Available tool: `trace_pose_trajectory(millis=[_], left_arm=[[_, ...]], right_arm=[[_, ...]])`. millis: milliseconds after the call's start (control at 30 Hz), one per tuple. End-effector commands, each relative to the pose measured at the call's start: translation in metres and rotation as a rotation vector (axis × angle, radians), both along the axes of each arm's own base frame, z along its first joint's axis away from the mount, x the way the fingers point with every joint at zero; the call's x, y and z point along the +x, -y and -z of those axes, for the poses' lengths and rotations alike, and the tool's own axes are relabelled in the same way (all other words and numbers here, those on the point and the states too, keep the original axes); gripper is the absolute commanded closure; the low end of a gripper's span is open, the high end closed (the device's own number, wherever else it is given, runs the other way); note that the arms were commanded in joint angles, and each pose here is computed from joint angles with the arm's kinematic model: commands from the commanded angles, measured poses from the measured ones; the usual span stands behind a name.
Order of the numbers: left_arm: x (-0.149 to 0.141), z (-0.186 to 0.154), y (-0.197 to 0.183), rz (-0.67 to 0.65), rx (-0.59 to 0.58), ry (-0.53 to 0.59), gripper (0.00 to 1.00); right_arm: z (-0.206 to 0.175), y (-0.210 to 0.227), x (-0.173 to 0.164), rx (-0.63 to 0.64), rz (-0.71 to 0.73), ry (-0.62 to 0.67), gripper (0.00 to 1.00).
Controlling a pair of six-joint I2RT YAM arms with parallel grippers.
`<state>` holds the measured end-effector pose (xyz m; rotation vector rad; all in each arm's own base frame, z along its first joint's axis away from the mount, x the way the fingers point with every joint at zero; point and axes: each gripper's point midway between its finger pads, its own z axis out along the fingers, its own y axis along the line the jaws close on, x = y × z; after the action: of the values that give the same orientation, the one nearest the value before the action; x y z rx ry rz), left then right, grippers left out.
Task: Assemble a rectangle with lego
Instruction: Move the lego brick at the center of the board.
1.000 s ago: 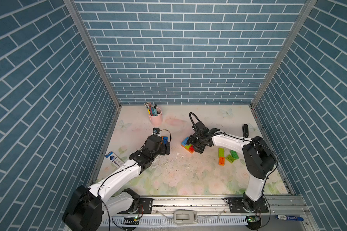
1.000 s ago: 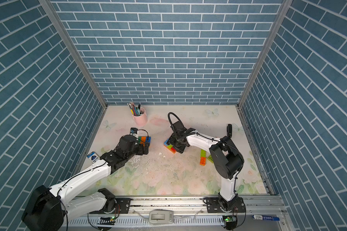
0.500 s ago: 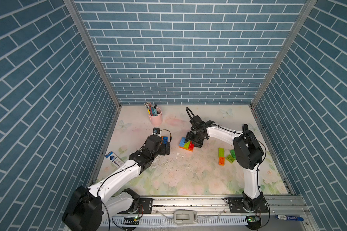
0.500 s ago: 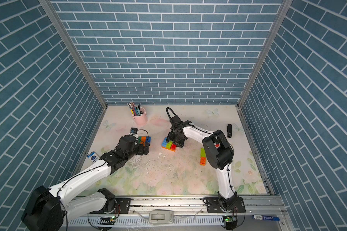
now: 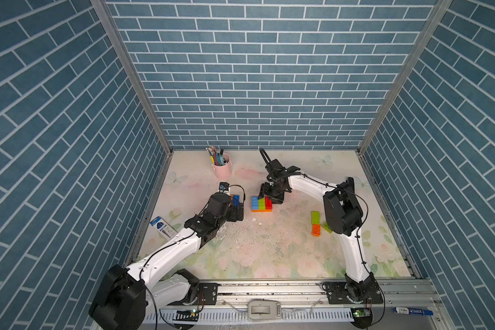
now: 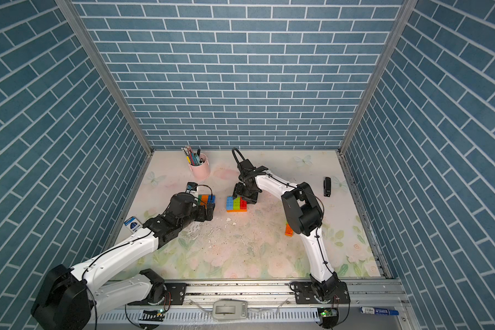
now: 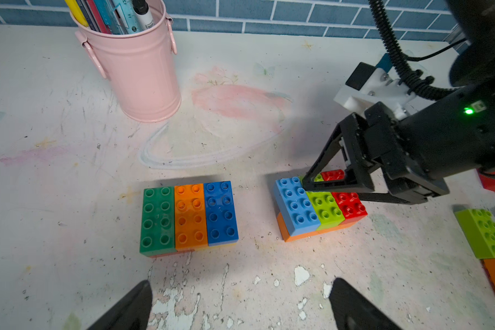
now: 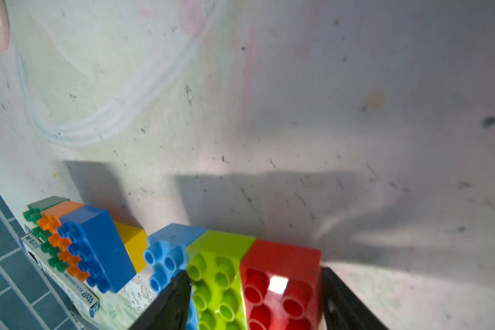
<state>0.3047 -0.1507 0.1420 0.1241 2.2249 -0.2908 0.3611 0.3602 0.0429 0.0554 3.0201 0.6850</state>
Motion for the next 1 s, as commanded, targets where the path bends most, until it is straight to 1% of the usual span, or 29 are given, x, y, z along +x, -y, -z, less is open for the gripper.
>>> trace_pose_trajectory(millis=[0, 200, 433, 467, 500, 667, 733, 833, 967], left_arm=[[0.0, 0.004, -0.001, -0.006, -0.013, -0.012, 0.02], [0.0, 0.005, 0.0, -0.006, -0.023, -0.014, 0.02], [-0.002, 0.005, 0.0, -0.006, -0.024, -0.011, 0.02], [-0.001, 0.005, -0.001, -0.007, -0.025, -0.013, 0.02], [-0.001, 0.005, -0.001, -0.007, -0.023, -0.013, 0.02], [-0.002, 0.007, 0.001, 0.0, -0.029, -0.02, 0.05], [-0.003, 0.008, 0.001, -0.001, -0.031, -0.021, 0.05], [-0.002, 0.009, 0.002, -0.003, -0.037, -0.022, 0.05], [-0.005, 0.013, 0.001, -0.009, -0.044, -0.033, 0.06]], right_arm=[[0.006, -0.002, -0.008, -0.014, -0.047, -0.037, 0.28], [0.002, -0.009, -0.008, -0.002, -0.051, -0.029, 0.28], [-0.017, -0.004, -0.008, -0.002, -0.042, 0.019, 0.27], [-0.017, -0.001, -0.009, -0.013, -0.039, 0.02, 0.27], [-0.027, 0.002, -0.01, -0.015, -0.036, 0.042, 0.26], [-0.047, 0.029, -0.013, -0.111, -0.037, 0.139, 0.26], [-0.059, 0.034, -0.012, -0.128, -0.051, 0.177, 0.26], [-0.071, 0.029, -0.016, -0.13, -0.087, 0.204, 0.28], [-0.072, 0.008, -0.025, -0.103, -0.14, 0.201, 0.34]])
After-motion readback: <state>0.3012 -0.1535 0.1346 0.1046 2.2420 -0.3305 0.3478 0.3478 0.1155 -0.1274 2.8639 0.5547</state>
